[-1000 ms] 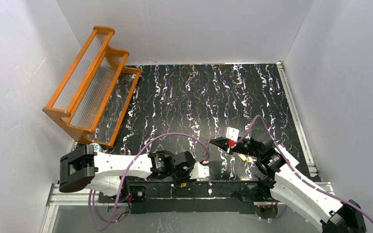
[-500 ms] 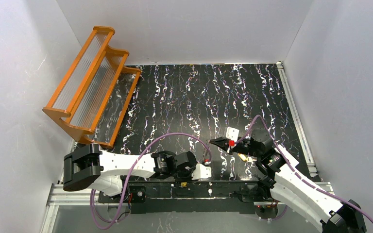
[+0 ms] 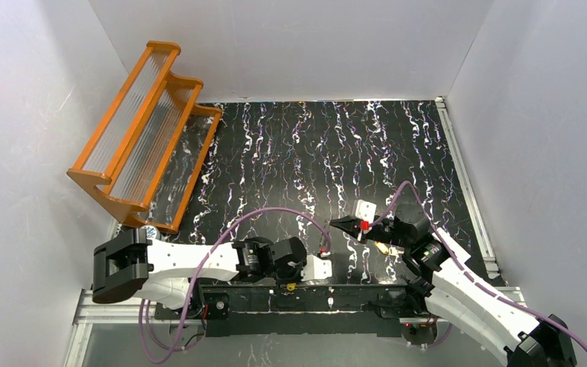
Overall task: Put the keys on the keyring
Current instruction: Pick up the key from the center of the board.
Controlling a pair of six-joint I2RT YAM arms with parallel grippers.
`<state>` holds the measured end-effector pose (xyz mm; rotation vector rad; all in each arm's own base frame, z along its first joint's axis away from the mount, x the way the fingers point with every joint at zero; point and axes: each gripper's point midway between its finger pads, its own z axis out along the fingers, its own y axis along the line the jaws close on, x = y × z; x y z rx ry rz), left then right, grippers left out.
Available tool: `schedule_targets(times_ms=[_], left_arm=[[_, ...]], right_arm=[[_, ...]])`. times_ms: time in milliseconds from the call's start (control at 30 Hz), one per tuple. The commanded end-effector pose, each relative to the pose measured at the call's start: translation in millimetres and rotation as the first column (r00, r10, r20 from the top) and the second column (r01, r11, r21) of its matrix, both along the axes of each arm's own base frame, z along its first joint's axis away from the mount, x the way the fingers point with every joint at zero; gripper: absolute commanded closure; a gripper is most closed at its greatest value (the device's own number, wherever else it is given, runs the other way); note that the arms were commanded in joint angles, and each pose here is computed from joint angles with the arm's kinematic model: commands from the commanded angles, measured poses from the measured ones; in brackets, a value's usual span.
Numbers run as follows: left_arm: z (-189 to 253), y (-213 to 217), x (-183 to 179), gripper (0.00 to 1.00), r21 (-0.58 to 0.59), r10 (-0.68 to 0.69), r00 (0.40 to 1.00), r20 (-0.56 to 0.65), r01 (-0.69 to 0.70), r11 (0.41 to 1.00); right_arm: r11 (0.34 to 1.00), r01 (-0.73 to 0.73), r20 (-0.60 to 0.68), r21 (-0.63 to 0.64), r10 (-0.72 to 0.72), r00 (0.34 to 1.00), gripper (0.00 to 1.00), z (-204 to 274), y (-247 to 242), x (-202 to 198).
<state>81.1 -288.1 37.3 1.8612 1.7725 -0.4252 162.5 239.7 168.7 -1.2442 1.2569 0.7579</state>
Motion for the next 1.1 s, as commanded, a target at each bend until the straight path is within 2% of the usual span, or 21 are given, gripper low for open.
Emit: schedule_targets(times_ms=[0,200,333,467,600,733,867,1067], left_arm=[[16.4,3.9,11.1,1.00,-0.063,0.056,0.998,0.041,-0.054,0.997],[41.6,14.5,39.5,1.00,-0.168,0.195,0.976,0.096,-0.177,0.970],[62.6,25.2,66.7,1.00,-0.244,0.323,0.930,0.174,-0.277,0.929],[90.6,24.5,84.8,1.00,-0.362,0.391,0.889,0.240,-0.291,0.885],[115.0,16.8,88.6,1.00,-0.461,0.375,0.881,0.289,-0.215,0.861],[133.1,6.1,81.8,1.00,-0.518,0.301,0.894,0.330,-0.095,0.850],[143.4,-6.1,70.4,1.00,-0.540,0.207,0.910,0.360,0.022,0.842],[153.3,-22.1,57.4,1.00,-0.552,0.098,0.912,0.398,0.153,0.819]], right_arm=[[0.999,-0.023,0.016,0.028,0.023,1.000,0.99,13.7,3.8,-2.9],[0.998,-0.057,-0.002,0.021,0.057,0.998,0.99,13.2,7.5,-6.3],[0.994,-0.112,-0.032,0.014,0.112,0.993,0.99,11.4,13.6,-11.6],[0.981,-0.194,-0.074,0.017,0.195,0.978,0.99,9.8,22.1,-19.8],[0.955,-0.294,-0.102,0.026,0.295,0.950,0.99,9.4,29.3,-31.4],[0.917,-0.398,-0.099,0.036,0.399,0.911,0.99,8.5,31.9,-46.5],[0.885,-0.464,-0.082,0.047,0.466,0.881,0.99,9.6,33.0,-57.2],[0.873,-0.486,-0.082,0.047,0.488,0.869,0.99,10.1,34.5,-59.5]])
